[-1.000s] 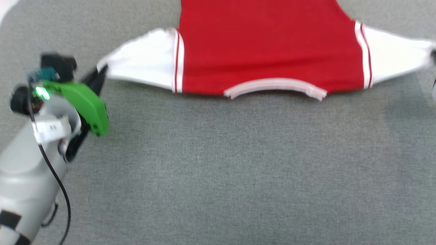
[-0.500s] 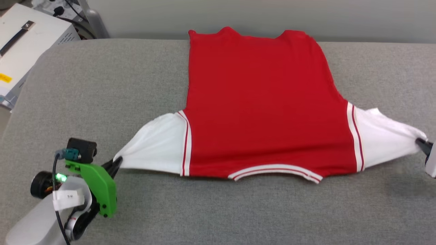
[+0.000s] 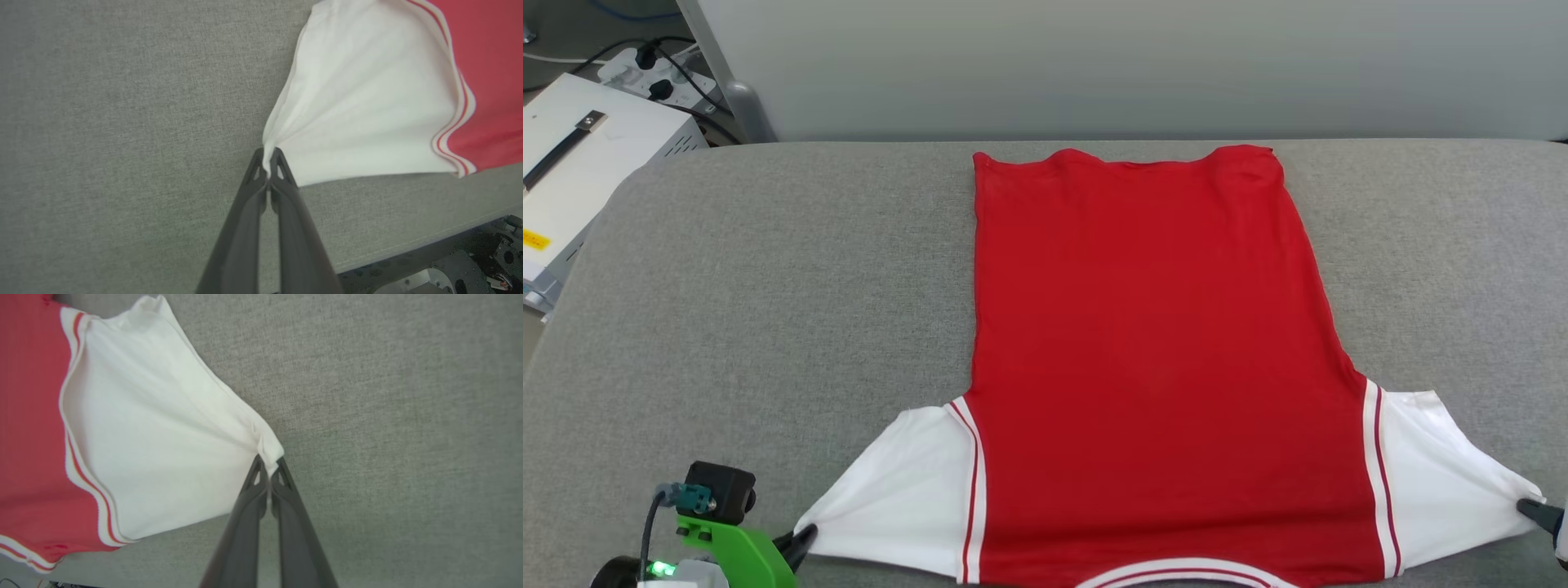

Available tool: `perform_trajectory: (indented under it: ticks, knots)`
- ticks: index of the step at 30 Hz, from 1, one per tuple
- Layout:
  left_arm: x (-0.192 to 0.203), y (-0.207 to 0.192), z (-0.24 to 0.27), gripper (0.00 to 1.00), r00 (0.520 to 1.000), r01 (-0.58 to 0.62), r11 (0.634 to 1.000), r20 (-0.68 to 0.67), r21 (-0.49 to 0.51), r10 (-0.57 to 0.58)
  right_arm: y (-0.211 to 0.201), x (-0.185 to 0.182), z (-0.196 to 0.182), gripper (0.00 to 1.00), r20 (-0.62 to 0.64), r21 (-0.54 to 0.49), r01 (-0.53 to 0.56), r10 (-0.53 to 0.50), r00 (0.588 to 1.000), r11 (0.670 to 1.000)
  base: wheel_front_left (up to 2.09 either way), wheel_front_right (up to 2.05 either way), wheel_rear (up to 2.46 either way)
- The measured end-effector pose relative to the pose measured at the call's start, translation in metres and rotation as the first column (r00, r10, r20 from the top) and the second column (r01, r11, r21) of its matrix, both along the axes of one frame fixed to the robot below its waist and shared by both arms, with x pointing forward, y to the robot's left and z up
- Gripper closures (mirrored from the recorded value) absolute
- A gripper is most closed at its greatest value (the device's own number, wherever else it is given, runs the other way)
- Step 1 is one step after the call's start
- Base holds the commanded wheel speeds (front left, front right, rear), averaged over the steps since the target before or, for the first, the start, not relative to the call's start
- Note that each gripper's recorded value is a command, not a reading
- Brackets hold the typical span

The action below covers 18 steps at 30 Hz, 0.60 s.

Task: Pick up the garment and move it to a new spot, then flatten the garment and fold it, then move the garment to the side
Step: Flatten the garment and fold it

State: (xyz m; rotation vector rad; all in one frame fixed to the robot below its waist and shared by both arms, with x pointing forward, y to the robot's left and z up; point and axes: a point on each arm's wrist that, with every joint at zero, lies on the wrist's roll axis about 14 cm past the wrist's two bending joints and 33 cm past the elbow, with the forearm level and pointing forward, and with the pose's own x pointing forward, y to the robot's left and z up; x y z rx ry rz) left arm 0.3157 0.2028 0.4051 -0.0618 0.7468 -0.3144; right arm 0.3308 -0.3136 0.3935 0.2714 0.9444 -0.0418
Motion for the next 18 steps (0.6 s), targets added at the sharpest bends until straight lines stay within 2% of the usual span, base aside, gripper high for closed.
perform_trajectory:
  ticks: [8,9,10,15,18]
  knots:
    - [-0.013,-0.022,0.006,1.0,0.999,0.03,0.998,-0.037,-0.05,-0.032,-0.004,-0.003,0.008,1.0,0.006,-0.007,0.013,-0.012,1.0,1.0,0.0,0.0,0.0]
    - [-0.014,-0.025,0.007,1.0,0.999,0.036,0.998,-0.039,-0.057,-0.038,-0.005,-0.001,0.01,0.29,0.01,-0.011,0.014,-0.014,1.0,1.0,0.0,0.0,0.0]
    - [-0.014,-0.027,0.008,1.0,0.998,0.04,0.997,-0.042,-0.064,-0.042,-0.006,0.001,0.012,0.0,0.013,-0.016,0.017,-0.016,1.0,1.0,0.0,0.0,0.0]
    - [-0.017,-0.043,0.018,1.0,0.994,0.08,0.992,-0.064,-0.095,-0.086,-0.002,0.019,0.025,0.0,0.033,-0.007,0.011,-0.011,0.999,1.0,0.0,0.0,0.0]
    - [-0.018,-0.058,0.028,1.0,0.989,0.121,0.985,-0.07,-0.126,-0.131,0.012,0.044,0.045,0.0,0.086,-0.008,-0.041,0.041,0.995,0.999,0.0,0.0,0.0]
